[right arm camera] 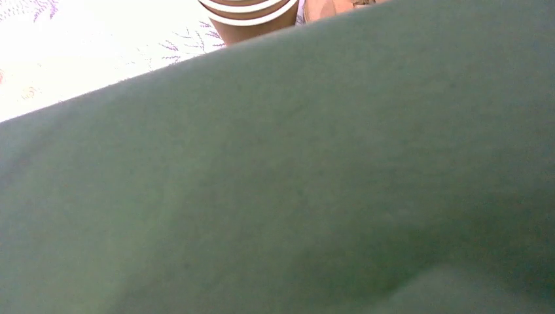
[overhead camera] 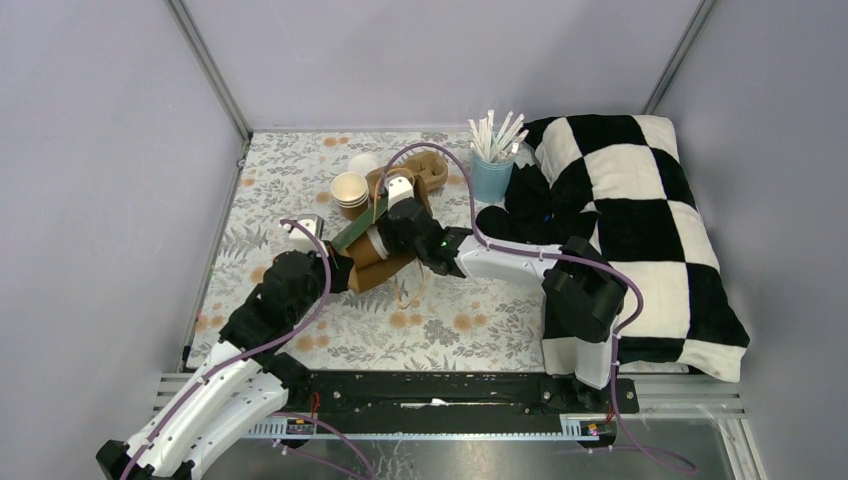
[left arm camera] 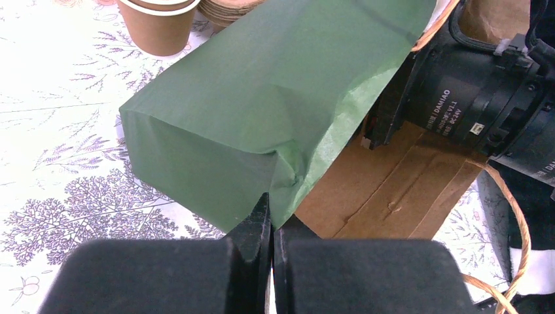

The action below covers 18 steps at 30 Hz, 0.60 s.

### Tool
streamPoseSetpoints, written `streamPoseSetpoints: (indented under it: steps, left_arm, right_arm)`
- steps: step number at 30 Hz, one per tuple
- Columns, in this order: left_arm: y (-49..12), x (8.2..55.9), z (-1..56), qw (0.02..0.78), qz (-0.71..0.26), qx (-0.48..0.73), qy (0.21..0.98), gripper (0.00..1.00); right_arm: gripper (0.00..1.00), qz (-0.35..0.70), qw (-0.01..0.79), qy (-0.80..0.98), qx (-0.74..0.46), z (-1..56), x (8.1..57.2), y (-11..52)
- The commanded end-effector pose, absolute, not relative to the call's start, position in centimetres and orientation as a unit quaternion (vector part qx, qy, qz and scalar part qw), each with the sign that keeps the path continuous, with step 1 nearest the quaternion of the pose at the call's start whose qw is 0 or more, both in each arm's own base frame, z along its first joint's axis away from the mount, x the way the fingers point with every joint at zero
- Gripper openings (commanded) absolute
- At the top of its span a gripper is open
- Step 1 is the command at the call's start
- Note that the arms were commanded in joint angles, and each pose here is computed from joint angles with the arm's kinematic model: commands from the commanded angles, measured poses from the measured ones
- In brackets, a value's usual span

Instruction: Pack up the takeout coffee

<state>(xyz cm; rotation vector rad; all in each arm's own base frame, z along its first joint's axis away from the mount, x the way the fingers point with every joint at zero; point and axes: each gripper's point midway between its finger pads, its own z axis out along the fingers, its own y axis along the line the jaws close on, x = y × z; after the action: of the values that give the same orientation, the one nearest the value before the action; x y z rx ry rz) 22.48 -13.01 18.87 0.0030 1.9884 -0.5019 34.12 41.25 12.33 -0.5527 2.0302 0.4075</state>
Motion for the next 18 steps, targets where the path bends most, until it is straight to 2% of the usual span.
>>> streamPoseSetpoints:
  steps: [1,10,18]
  left_arm:
    - [-12.9,22.0,18.2,0.505,-0.205,0.004,0.838,0.00]
    - [-12.7,22.1,18.3,0.508,-0.201,0.002,0.837,0.00]
    - [-12.7,22.2,18.3,0.507,-0.198,0.003,0.839,0.00]
  right_arm:
    - [0.47,0.142,0.464,0.831,-0.272,10.5,33.0,40.3]
    - [0.67,0.206,0.478,0.806,-0.283,13.0,31.0,41.3]
    - [0.77,0.216,0.473,0.811,-0.269,15.4,29.5,39.2]
